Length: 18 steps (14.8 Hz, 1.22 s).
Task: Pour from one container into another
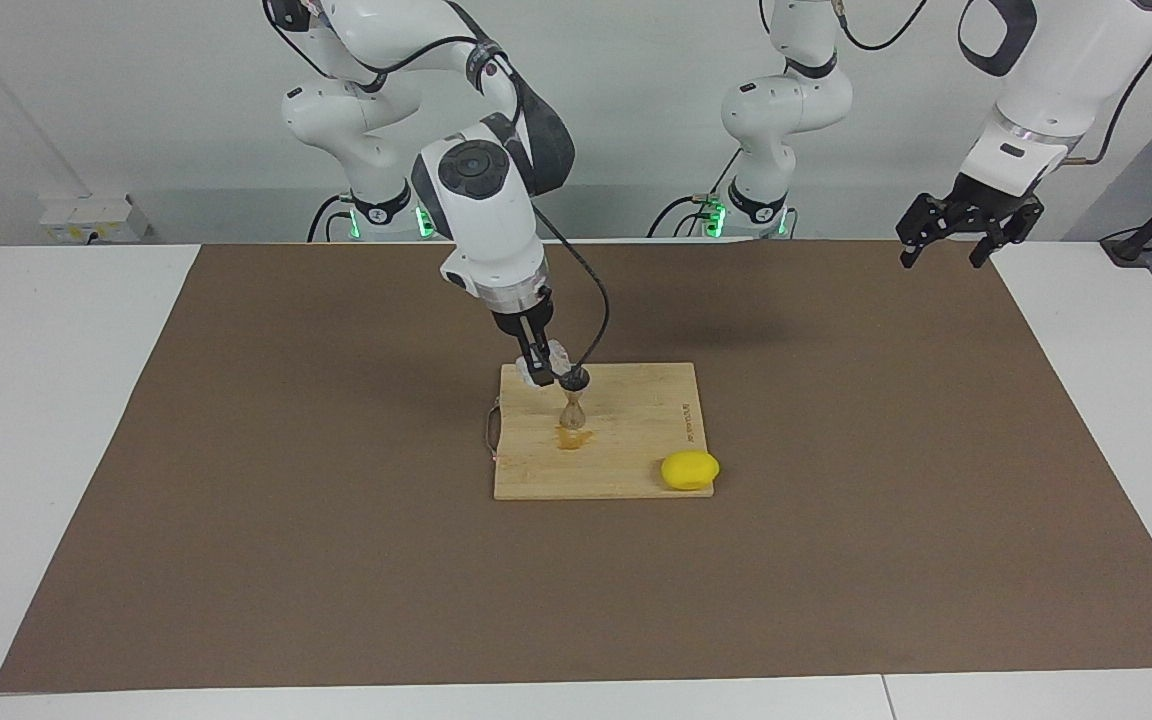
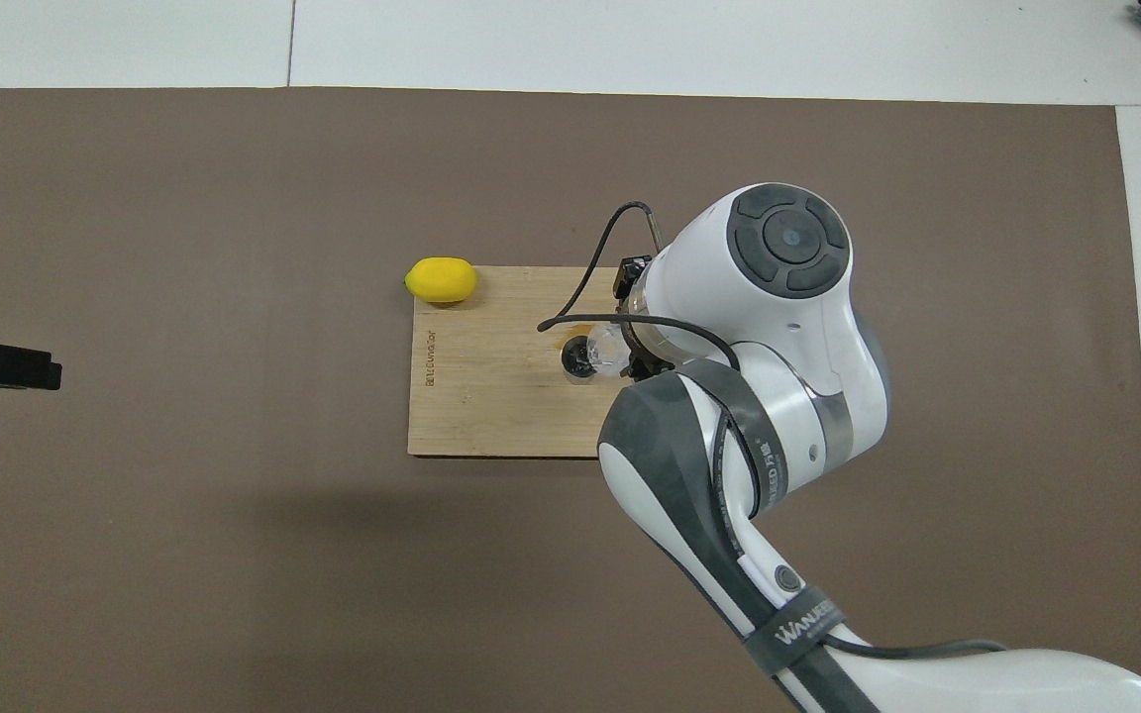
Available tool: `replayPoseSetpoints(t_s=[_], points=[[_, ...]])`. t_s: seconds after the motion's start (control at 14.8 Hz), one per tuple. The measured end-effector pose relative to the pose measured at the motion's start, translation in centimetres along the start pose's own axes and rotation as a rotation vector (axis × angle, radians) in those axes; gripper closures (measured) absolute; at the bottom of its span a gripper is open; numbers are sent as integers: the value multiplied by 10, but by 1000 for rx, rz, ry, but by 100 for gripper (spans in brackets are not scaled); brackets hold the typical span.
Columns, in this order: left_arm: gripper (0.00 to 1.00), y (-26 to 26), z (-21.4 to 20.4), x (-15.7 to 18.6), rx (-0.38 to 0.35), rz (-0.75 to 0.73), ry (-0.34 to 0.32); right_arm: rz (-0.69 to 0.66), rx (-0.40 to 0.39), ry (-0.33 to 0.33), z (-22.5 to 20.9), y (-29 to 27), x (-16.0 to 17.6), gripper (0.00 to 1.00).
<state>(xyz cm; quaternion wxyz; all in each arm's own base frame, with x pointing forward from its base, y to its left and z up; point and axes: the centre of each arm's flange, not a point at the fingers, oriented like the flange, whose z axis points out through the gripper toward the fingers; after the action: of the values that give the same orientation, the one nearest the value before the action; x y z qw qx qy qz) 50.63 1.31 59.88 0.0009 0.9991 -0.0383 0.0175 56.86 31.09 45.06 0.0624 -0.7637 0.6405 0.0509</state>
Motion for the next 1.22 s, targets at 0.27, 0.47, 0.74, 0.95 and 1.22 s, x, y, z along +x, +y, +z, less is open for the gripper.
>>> replayPoseSetpoints(t_s=[0.27,0.47,0.74,0.95,1.22], points=[[0,-2,17,8,-11,2,-16,-3,2,5,0,0,0,49],[0,-2,31,19,-14,5,-12,-7,4,13,0,0,0,49],[0,2,47,29,-21,-12,-24,-27,7,27,1,2,-6,49],[0,2,33,32,-22,-21,-27,-36,8,34,2,3,-9,49],[0,-2,6,27,-26,-38,-63,-44,15,47,1,3,-9,49]])
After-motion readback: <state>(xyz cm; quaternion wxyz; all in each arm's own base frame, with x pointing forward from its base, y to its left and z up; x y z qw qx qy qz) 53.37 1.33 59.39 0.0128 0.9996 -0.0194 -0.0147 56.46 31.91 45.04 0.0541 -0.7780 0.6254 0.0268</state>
